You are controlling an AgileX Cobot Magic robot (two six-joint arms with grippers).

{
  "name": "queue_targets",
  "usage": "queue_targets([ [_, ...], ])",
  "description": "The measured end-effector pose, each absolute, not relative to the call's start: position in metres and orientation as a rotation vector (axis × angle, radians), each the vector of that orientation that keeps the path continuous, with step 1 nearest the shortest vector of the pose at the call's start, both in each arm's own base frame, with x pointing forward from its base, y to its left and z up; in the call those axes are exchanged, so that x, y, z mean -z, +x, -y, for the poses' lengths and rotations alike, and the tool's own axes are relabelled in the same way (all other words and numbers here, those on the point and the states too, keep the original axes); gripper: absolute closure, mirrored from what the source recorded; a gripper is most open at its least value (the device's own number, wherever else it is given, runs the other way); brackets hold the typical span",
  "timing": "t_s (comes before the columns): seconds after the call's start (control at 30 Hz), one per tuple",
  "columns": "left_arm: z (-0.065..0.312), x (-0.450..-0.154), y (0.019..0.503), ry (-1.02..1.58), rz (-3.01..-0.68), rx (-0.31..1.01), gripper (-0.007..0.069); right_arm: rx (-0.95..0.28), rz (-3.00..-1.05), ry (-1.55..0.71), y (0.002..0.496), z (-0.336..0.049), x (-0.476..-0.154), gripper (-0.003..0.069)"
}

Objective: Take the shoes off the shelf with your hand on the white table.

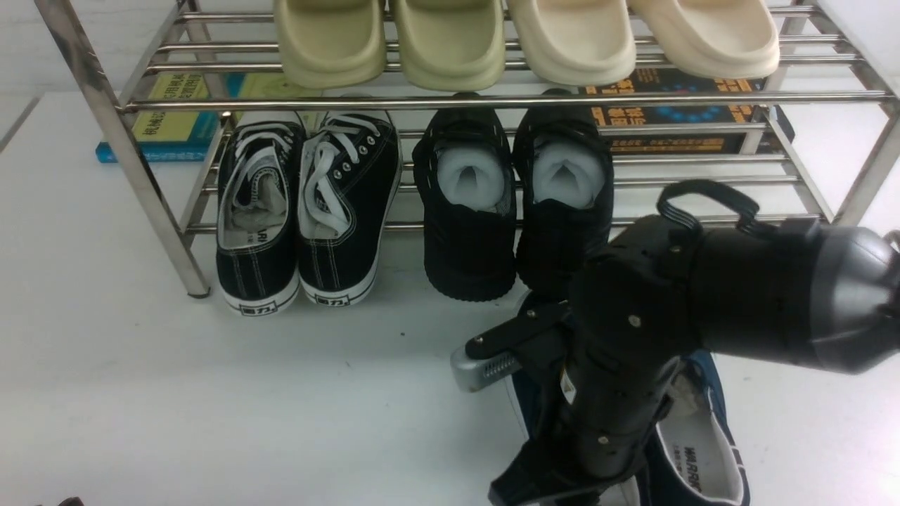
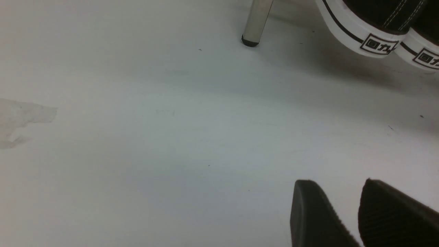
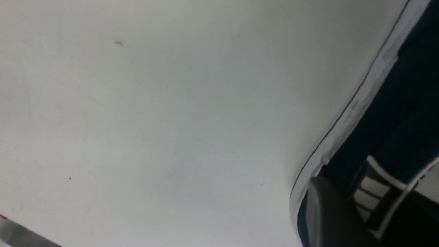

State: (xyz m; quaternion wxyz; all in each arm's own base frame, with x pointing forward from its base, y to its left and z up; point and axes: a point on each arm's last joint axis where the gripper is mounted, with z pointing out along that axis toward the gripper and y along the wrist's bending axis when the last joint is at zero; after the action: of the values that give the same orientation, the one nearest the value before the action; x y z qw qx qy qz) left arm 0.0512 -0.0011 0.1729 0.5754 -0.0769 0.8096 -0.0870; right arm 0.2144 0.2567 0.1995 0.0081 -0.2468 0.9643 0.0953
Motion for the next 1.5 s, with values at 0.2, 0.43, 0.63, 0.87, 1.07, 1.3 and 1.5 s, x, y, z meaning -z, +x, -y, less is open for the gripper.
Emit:
queue_targets([
  [0.2,0.001,-0.173,0.051,-0.181,-1.896,0.205,0.0385,-0.333,-3.004,-0.755,0.216,-0.260,-0.204,0.0617],
  [0.43,0.001,-0.173,0.051,-0.181,-1.896,0.205,0.0385,-0.357,-2.987,-0.733,0.219,-0.264,-0.210,0.0617],
  [0.63,0.001,-0.173,0.051,-0.181,-1.896,0.205,0.0385,-0.359,-2.989,-0.728,0.219,-0.264,-0.210,0.0611],
  [0.87,0.001,-0.173,0.051,-0.181,-1.896,0.205,0.0385,-0.364,-3.016,-0.749,0.217,-0.265,-0.215,0.0398],
  [1.07,0.001,-0.173,0.051,-0.180,-1.896,0.204,0.0385,-0.383,-2.995,-0.862,0.216,-0.266,-0.242,0.0248],
  [1.3,0.001,-0.173,0.051,-0.180,-1.896,0.204,0.0385,-0.445,-2.862,-0.994,0.204,-0.255,-0.298,0.0265],
  [1.5,0.001,-0.173,0.051,-0.180,-1.896,0.204,0.0385,-0.478,-2.655,-1.027,0.182,-0.226,-0.354,0.0414],
])
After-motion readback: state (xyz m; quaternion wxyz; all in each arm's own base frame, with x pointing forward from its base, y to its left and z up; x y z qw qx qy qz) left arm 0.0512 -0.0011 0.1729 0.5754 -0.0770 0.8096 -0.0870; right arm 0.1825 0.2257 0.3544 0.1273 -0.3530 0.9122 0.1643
